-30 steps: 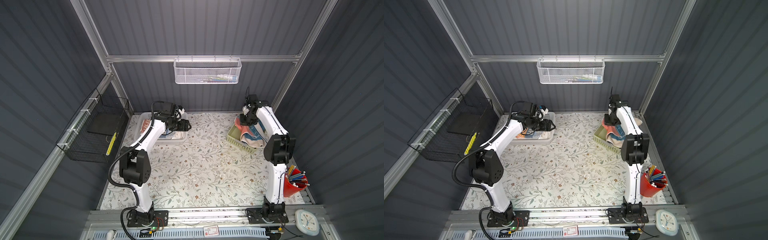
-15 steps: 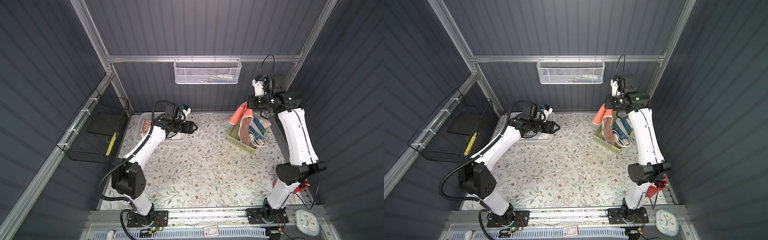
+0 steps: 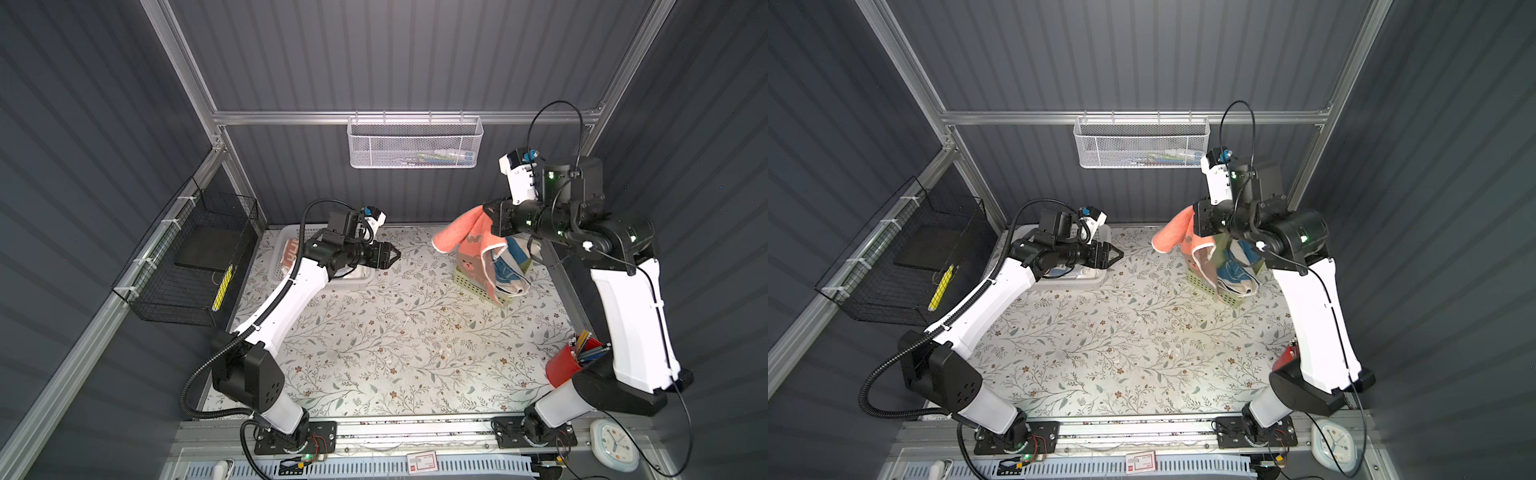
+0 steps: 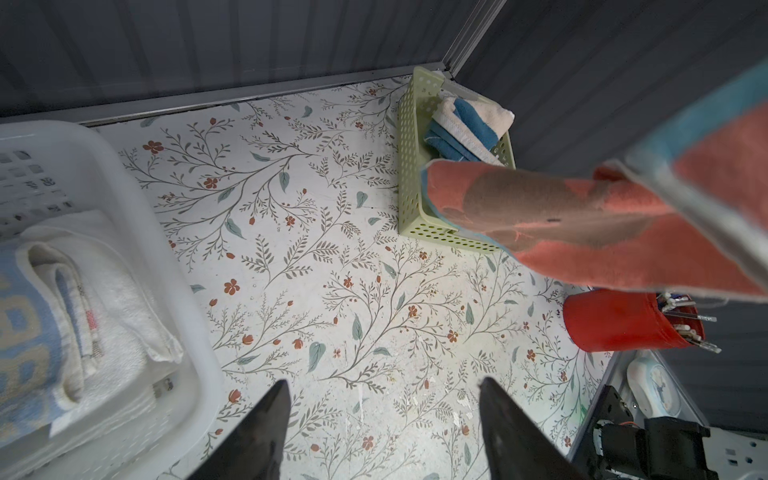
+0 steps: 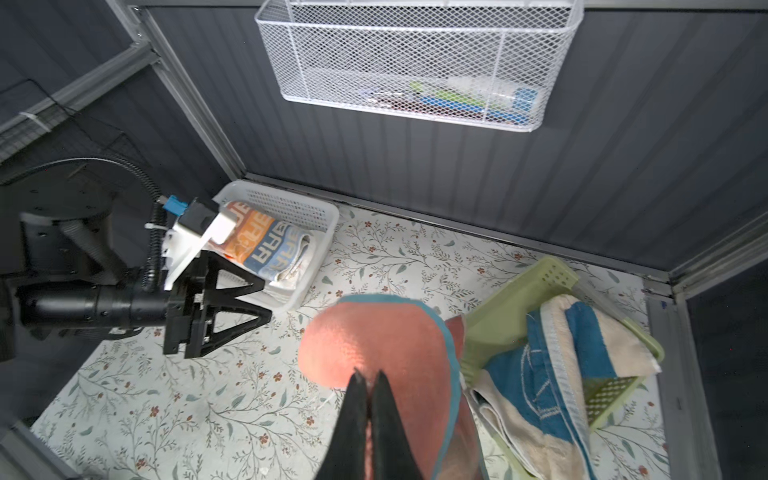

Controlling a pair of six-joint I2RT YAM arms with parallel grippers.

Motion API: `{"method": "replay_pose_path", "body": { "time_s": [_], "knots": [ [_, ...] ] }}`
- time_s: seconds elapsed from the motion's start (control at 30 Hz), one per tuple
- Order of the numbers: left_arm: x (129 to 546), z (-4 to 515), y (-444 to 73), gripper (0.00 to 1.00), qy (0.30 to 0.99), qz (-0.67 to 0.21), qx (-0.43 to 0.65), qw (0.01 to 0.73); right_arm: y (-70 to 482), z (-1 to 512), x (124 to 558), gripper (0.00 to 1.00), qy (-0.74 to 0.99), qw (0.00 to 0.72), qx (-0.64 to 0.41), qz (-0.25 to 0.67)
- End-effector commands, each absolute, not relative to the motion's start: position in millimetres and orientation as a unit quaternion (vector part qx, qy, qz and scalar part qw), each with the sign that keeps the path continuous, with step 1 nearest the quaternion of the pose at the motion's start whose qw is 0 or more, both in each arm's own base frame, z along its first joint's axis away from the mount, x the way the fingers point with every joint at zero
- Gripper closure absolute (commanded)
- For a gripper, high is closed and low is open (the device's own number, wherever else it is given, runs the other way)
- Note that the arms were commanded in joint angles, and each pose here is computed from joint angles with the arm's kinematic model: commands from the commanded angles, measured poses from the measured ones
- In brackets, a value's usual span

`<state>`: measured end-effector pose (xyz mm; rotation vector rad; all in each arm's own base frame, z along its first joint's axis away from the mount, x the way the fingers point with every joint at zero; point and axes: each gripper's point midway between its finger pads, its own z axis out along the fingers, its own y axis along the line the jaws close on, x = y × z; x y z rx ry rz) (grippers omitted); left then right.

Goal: Fold and stack the towels
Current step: 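Lay the coral towel flat on the table with the right gripper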

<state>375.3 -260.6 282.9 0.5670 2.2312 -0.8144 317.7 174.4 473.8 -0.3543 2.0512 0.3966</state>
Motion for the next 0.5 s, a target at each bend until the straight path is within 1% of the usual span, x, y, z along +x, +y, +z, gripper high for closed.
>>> {"method": "replay_pose_path", "body": {
  "time_s": [0.0,0.07,0.1,0.13,0.17,0.2,0.23,0.27,0.3,0.4,0.47],
  "knots": [
    [362.3,256.5,-254.8,0.27,0.875,-0.302,0.218,0.309,215.4,420.3,320.5,1.00,0.866,0.434,-0.154,0.193],
    [360.0,238.5,-245.1,0.27,0.891,-0.285,0.191,0.298,258.5,368.3,309.8,1.00,0.877,0.380,-0.185,0.229],
    [357.5,223.8,-238.3,0.27,0.902,-0.271,0.175,0.287,278.0,343.5,302.0,0.95,0.880,0.350,-0.200,0.251],
    [356.3,214.2,-230.9,0.27,0.911,-0.256,0.159,0.282,300.2,316.9,290.8,0.77,0.882,0.311,-0.211,0.284],
    [354.9,206.0,-223.4,0.26,0.919,-0.241,0.143,0.276,319.8,293.7,277.2,0.55,0.882,0.267,-0.222,0.317],
    [353.0,199.2,-217.9,0.26,0.925,-0.231,0.134,0.270,329.7,278.4,268.1,0.45,0.884,0.240,-0.224,0.334],
    [350.5,193.2,-213.5,0.26,0.930,-0.223,0.127,0.263,338.1,264.3,254.8,0.40,0.883,0.209,-0.229,0.352],
    [348.4,188.4,-209.4,0.26,0.934,-0.214,0.121,0.258,339.5,254.6,248.9,0.36,0.886,0.198,-0.227,0.353],
    [346.5,184.5,-206.8,0.26,0.937,-0.209,0.117,0.253,336.6,248.7,246.0,0.34,0.890,0.192,-0.221,0.351],
    [342.9,171.4,-206.0,0.27,0.943,-0.203,0.120,0.236,312.4,235.2,248.9,0.32,0.907,0.208,-0.191,0.311],
    [341.4,157.9,-214.1,0.30,0.945,-0.214,0.126,0.213,286.4,218.6,253.0,0.33,0.927,0.209,-0.155,0.270]
  ]
}}
